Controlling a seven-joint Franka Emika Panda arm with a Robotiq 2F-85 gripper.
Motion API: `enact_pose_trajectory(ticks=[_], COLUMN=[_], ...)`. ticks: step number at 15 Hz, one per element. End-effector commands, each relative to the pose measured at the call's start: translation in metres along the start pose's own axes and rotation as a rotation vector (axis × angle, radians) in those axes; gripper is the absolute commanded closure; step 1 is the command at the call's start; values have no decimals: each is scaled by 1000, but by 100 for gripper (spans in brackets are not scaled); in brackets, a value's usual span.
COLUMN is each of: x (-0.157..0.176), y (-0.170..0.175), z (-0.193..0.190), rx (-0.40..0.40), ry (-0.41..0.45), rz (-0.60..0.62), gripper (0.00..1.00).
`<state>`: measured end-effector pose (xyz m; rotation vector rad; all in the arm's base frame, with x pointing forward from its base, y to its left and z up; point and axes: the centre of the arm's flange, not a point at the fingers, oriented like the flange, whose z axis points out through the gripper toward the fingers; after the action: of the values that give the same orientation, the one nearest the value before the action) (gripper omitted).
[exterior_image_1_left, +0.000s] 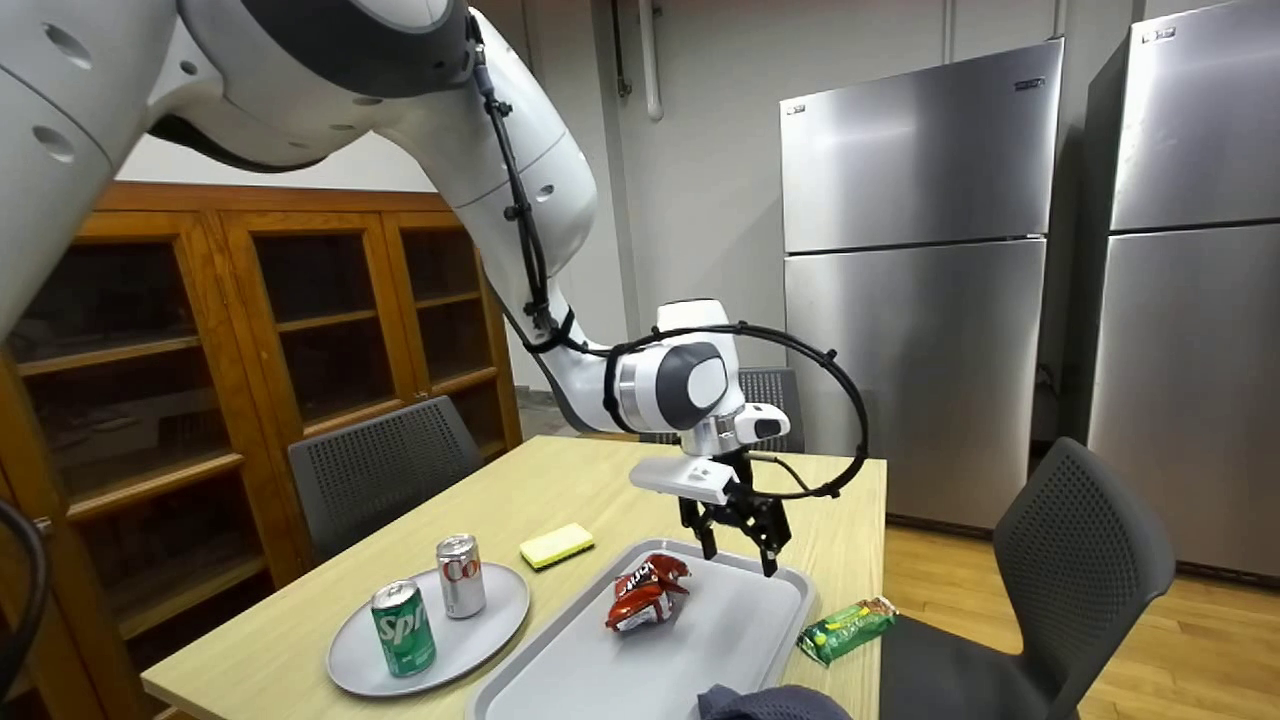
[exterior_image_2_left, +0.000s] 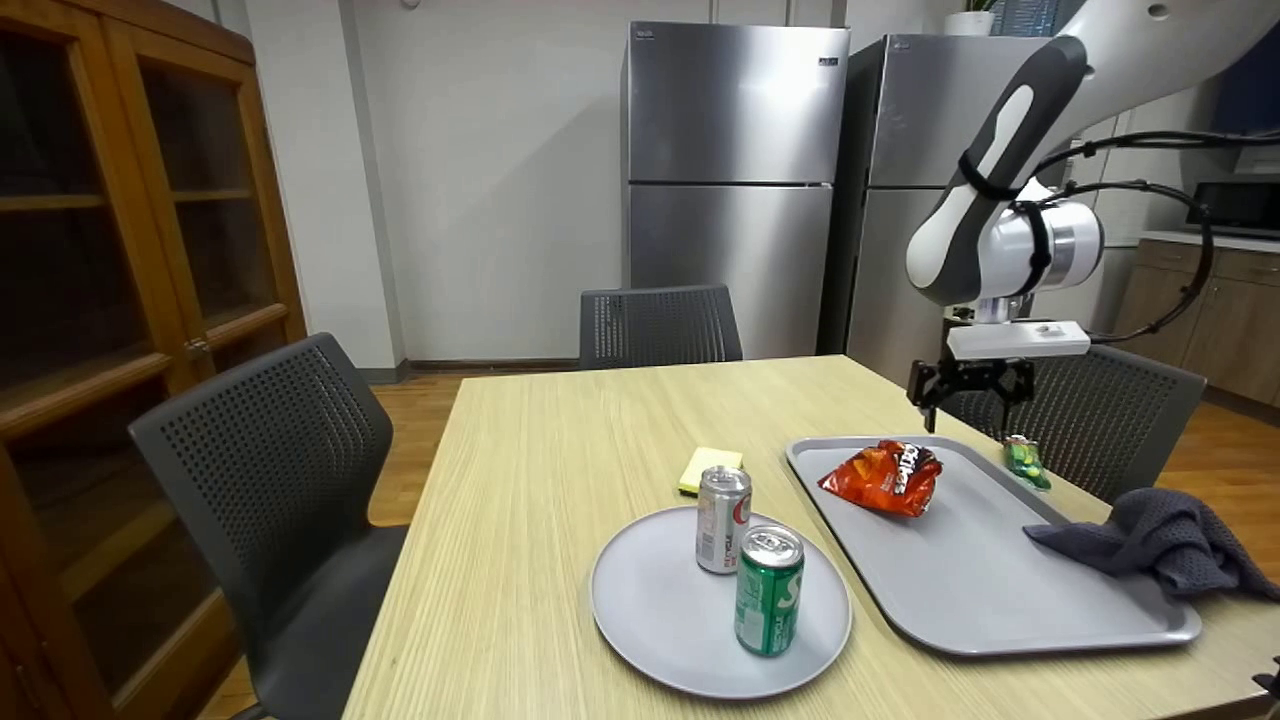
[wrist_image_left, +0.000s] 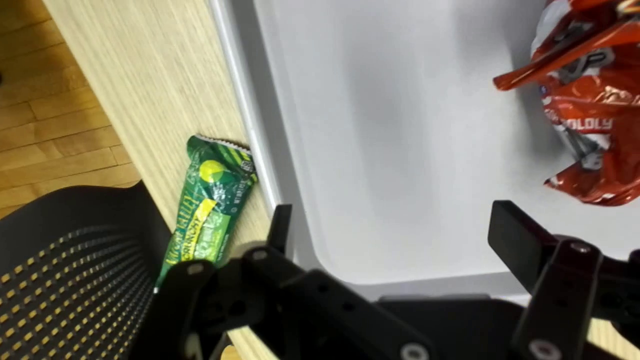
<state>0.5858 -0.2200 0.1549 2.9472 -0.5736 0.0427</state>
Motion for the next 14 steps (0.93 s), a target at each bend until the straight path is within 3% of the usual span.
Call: enact_pose_trajectory(ticks=[1,14], x=[-24,-50], y=[-19,-69], z=[-19,-51], rx=[39,127], ry=[7,14], rz=[-92,-290], gripper=[0,0])
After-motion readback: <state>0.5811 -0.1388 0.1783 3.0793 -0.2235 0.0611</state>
